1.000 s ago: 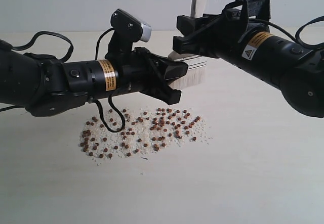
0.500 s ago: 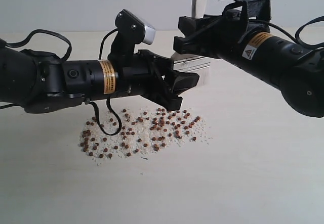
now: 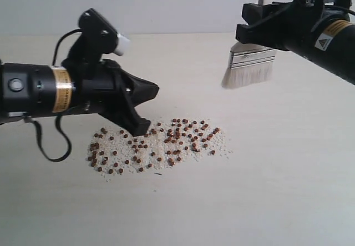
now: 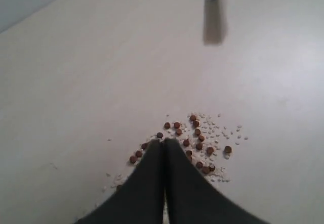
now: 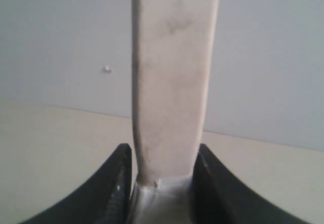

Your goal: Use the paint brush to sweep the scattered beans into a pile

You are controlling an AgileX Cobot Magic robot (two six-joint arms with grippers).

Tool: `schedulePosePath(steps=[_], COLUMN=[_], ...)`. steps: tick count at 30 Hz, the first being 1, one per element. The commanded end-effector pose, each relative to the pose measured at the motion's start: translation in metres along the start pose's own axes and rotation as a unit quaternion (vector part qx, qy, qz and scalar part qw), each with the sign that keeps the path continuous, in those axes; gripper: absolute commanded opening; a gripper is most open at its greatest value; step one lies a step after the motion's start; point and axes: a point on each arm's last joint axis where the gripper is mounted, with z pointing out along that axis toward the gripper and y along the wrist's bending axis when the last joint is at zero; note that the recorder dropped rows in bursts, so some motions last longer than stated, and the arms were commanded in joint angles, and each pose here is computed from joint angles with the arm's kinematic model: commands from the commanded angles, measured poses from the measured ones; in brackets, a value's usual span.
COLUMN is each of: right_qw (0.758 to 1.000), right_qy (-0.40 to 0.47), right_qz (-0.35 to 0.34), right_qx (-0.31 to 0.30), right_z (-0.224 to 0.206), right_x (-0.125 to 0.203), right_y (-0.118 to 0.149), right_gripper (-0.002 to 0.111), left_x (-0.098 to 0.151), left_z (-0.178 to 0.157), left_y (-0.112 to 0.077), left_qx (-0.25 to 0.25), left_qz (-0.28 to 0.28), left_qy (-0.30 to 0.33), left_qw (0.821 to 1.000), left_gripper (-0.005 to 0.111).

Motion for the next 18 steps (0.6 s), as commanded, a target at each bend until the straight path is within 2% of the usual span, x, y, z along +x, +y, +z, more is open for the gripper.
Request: schedulePosePath(steps=[1,4,6,11,17,18], right_qw=[0.992,0.971,0.959,0.941,0.927,0.926], right_qy=[0.008,0.011,0.009,0.026,-0.021,-0.031], right_qz=[-0.095,-0.172,-0.195,-0.235,-0.201,-0.189], right_qx=[-0.078,-0.167,-0.205,-0.243,-0.316,-0.326], right_z=[-0.012,-0.019,-0.022,-0.024,-0.025,-0.024], right_x=[-0.003,-0.002,-0.001,0.006,0.006,0.007], right_y=[0.006,0.021,0.027,0.032,0.044,0.046], right_gripper=[0.000,0.000,0.000,0.000,0.000,0.000], left_x=[0.005,0.013,0.022,0.052,0.081,0.080], left_z=[-0.044,-0.074,-0.092,-0.138,-0.183,-0.192], left_y=[-0.002,-0.008,-0.010,-0.021,-0.045,-0.048], left_qx=[-0.007,-0.018,-0.038,-0.102,-0.128,-0.133], left_qz=[-0.038,-0.041,-0.043,-0.066,-0.074,-0.074], left_qy=[-0.065,-0.112,-0.128,-0.198,-0.325,-0.356], left_qw=[0.997,0.993,0.990,0.973,0.934,0.922], left_gripper=[0.000,0.000,0.000,0.000,0.000,0.000])
